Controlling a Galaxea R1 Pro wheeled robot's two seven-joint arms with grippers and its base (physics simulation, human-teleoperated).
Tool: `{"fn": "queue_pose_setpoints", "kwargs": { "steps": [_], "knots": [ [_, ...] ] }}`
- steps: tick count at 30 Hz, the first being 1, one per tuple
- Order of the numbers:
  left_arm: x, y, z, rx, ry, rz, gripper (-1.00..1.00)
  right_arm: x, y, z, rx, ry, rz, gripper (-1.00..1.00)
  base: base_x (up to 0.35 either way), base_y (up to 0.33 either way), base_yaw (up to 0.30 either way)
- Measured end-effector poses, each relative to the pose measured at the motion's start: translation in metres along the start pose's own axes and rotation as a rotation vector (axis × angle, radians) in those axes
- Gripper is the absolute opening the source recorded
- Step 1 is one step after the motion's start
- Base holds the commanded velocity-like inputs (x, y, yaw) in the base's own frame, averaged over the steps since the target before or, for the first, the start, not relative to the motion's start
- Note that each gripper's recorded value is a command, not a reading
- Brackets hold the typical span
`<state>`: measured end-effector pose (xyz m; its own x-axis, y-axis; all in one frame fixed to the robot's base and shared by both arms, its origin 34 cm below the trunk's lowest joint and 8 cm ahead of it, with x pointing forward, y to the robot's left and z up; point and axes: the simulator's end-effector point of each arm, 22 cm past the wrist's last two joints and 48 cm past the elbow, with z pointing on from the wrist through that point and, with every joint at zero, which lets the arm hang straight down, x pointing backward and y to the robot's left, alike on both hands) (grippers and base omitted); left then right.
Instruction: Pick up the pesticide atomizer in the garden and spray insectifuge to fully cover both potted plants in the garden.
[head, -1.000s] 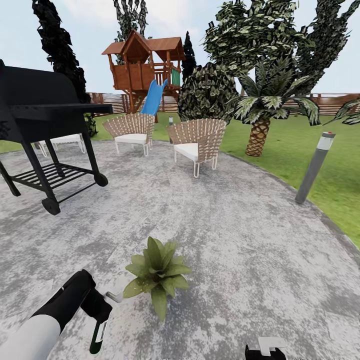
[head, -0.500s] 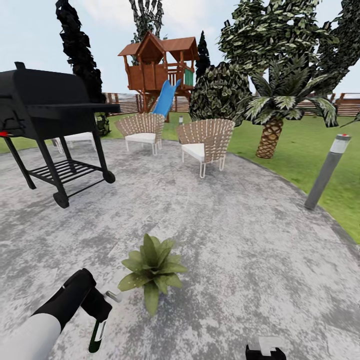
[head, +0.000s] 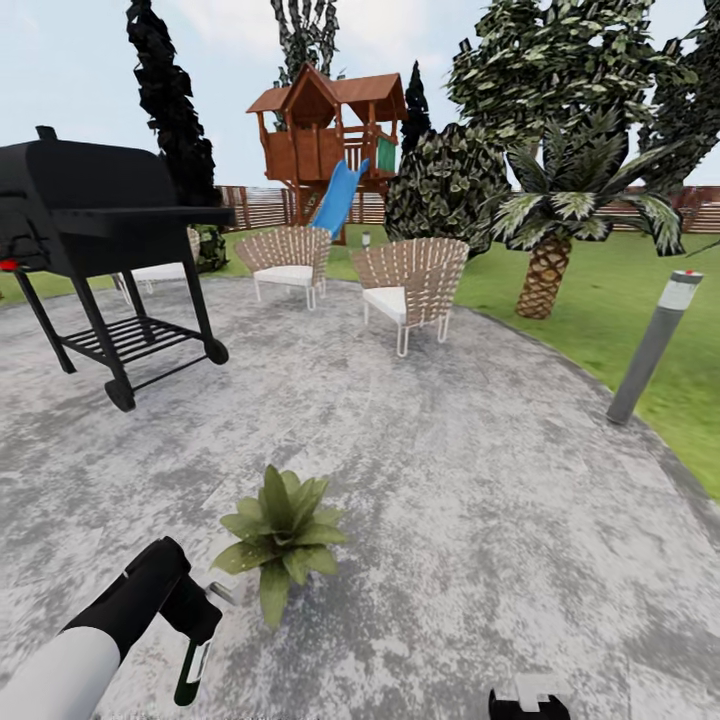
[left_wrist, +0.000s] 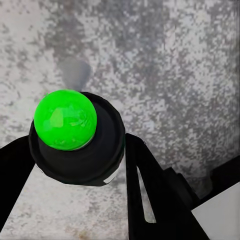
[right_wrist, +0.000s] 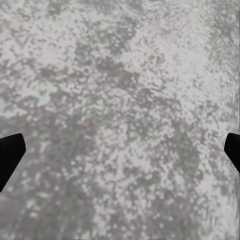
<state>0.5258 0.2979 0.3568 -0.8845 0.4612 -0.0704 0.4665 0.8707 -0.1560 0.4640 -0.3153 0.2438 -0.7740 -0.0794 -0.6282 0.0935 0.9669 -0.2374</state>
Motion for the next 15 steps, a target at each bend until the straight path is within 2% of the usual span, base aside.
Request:
{"fn": "queue_pose_setpoints", "kwargs": {
  "steps": [7,15],
  "knots": [
    [0.0020,0.0012,0.0004,-0.002,0.005,-0.002,-1.00,0.0003,-0.0004,0.0000,0.000,0.001,0.000,1.00,0.033,-0.273,0.272],
    [0.0040,0.0017,0.0022,-0.001,0.011,-0.003,-1.00,0.0014,0.0006,0.0001,-0.001,0.003,0.000,1.00,0.212,-0.218,0.274]
  ]
}}
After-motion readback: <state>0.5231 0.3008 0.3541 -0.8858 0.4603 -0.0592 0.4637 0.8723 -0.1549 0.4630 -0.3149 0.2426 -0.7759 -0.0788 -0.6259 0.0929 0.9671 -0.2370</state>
